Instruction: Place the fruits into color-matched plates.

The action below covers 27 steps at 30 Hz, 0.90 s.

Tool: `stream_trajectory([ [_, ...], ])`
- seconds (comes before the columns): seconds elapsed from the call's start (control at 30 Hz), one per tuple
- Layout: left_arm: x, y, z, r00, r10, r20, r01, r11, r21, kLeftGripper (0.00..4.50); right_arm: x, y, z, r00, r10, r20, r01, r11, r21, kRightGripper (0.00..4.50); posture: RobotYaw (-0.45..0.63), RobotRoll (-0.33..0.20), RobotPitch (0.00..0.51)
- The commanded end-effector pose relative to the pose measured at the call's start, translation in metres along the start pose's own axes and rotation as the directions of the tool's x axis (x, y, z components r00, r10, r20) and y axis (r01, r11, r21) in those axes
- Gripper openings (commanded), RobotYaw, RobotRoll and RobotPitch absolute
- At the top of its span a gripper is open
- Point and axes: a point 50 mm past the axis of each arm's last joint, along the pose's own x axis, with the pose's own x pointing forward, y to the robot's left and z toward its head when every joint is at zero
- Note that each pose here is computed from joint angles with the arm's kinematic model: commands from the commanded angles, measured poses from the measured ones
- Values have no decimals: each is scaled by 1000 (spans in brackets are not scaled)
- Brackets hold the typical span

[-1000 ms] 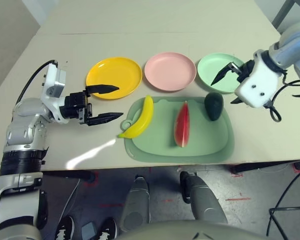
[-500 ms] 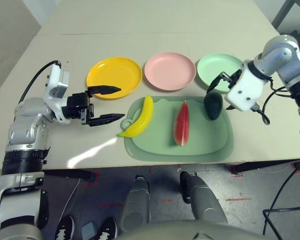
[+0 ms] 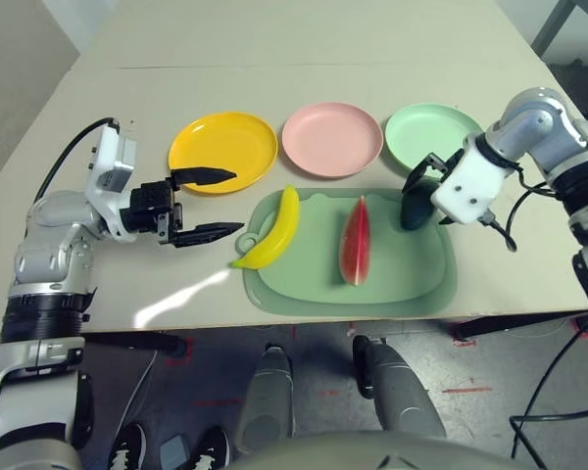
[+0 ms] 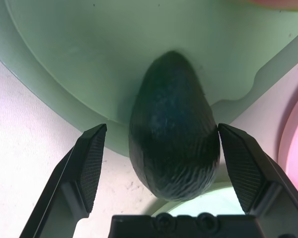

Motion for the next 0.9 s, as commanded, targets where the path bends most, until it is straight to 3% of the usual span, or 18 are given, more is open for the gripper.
stream_trajectory([
  [0.03, -1, -3, 1, 1000, -13, -25, 14, 1000, 8, 4493, 3, 4, -3, 1000, 5, -7, -5, 999, 35, 4500, -63, 0, 218],
  [0.9, 2, -3, -1, 999, -24, -36, 25, 1000, 12, 4493, -2, -6, -6, 999, -29, -17, 32, 981, 190, 4500, -74, 0, 208],
])
